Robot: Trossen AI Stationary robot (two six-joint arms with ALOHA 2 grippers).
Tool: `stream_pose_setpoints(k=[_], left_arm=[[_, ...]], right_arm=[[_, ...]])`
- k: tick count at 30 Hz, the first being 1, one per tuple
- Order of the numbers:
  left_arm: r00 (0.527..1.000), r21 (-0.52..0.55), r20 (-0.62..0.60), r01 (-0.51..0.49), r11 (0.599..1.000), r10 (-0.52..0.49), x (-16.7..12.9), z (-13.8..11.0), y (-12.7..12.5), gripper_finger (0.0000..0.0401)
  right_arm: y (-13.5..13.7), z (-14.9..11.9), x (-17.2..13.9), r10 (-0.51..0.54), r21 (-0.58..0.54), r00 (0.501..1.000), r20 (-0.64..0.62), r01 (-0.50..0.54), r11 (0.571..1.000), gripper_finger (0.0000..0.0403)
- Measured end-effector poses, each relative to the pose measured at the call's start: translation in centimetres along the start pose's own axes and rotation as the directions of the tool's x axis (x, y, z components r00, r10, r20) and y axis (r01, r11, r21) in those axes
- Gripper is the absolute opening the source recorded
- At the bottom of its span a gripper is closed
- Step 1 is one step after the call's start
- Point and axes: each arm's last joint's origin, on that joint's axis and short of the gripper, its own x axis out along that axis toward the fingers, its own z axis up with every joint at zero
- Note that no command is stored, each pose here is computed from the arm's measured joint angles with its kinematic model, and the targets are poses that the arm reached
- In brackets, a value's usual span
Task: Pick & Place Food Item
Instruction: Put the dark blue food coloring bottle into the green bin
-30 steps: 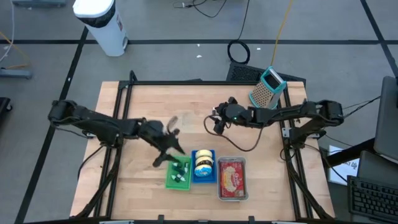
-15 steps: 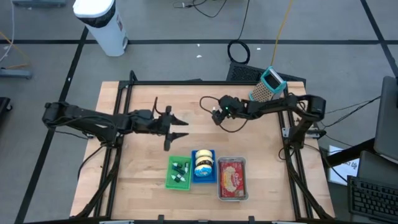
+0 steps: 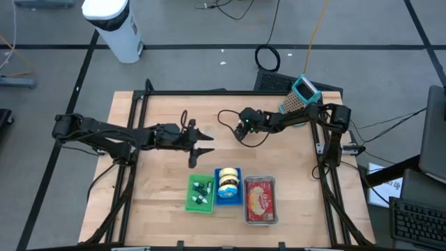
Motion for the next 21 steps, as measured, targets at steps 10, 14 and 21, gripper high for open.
stream_pose_setpoints(k=[10,14,21], left_arm=[[1.0,-0.008,-0.022,0.0,1.0,-0.001,0.46,-0.44,-0.03,0.0196],[1.0,-0.008,-0.016,0.0,1.0,-0.001,0.45,-0.38,-0.03,0.0196],[1.0,-0.008,-0.015,0.0,1.0,0.0,0.45,-0.37,-0.03,0.0196]], right_arm=[[-0.12,-0.26,0.3,-0.017,-0.083,1.0,-0.017,0.015,0.996,0.0179],[-0.16,-0.24,0.33,-0.028,-0.085,1.0,-0.007,0.027,0.996,0.0127],[-0.14,-0.22,0.38,-0.024,-0.147,1.0,0.0,0.024,0.989,0.0034]])
